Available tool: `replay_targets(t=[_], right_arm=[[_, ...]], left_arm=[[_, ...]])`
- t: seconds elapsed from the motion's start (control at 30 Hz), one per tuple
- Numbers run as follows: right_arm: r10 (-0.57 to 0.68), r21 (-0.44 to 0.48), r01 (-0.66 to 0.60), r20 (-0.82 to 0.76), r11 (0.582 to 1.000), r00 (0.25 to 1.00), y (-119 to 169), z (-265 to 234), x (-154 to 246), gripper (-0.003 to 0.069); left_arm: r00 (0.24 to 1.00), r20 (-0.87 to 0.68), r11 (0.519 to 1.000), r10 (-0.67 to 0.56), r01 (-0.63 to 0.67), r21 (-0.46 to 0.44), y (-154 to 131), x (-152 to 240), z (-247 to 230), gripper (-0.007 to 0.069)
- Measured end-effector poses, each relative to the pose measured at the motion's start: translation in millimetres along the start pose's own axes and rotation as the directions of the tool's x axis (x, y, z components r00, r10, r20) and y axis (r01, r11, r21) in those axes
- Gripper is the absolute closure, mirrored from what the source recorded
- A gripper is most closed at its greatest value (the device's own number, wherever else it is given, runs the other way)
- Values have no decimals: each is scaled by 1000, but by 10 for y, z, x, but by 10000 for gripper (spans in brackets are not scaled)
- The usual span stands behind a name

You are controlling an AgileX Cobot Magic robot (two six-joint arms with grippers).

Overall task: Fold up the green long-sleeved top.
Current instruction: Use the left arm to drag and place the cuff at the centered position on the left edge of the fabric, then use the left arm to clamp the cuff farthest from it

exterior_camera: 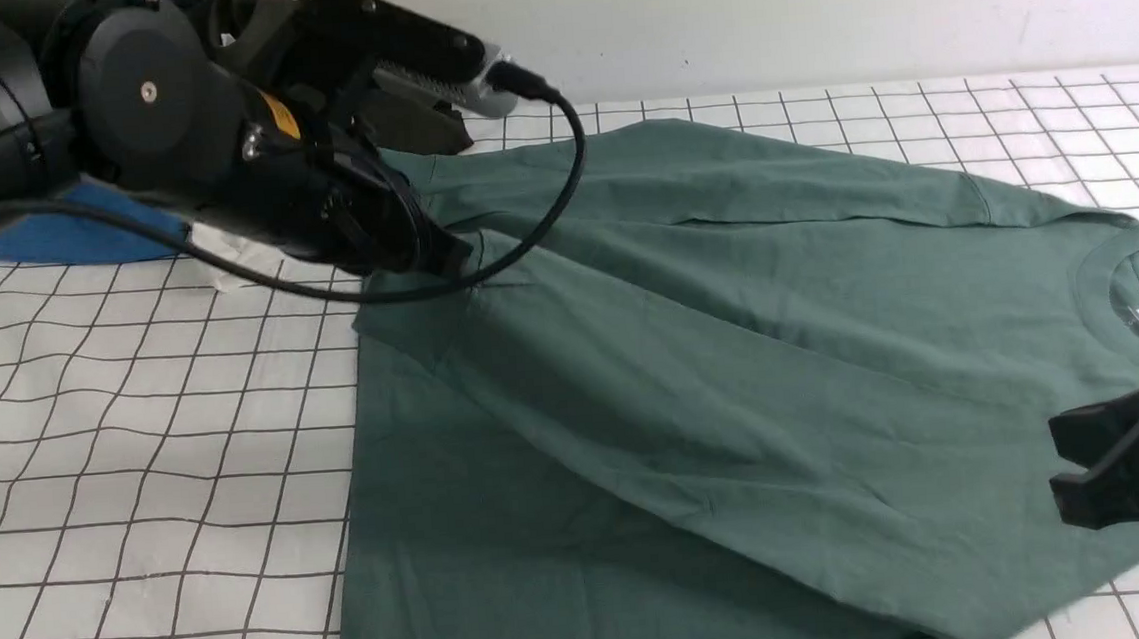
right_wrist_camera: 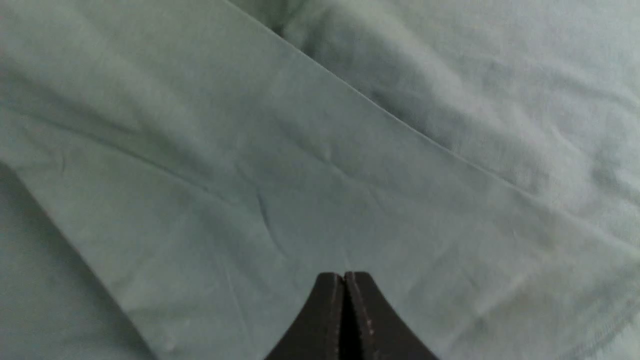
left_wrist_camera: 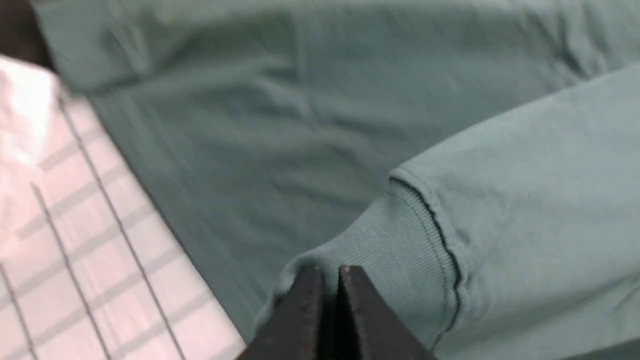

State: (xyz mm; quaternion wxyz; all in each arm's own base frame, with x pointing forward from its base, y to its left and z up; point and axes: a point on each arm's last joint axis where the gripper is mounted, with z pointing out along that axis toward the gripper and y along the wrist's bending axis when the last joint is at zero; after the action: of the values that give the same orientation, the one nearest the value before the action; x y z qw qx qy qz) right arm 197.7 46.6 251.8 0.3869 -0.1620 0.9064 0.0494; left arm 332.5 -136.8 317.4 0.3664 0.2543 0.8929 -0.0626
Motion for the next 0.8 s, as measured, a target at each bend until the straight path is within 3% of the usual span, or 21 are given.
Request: replay_targets(t=[0.23, 0.4, 0.5, 0.8], right_arm=[[48, -19, -47, 6, 999, 999, 17, 0, -6, 669], [78, -31, -78, 9, 996, 997, 28, 0, -11, 669], [88, -34, -87, 13, 996, 996, 30, 3, -15, 669], [82, -70, -87, -76, 994, 994, 129, 321, 32, 669]], left_arm=[[997, -62, 998, -50, 48, -45, 288, 92, 742, 585], [982, -93, 985, -162, 154, -83, 585, 51, 1089, 388], [970, -108, 973, -220, 209, -101, 781, -104, 1153, 333], [925, -111, 928, -364, 351, -122, 1478, -418, 1663, 314]])
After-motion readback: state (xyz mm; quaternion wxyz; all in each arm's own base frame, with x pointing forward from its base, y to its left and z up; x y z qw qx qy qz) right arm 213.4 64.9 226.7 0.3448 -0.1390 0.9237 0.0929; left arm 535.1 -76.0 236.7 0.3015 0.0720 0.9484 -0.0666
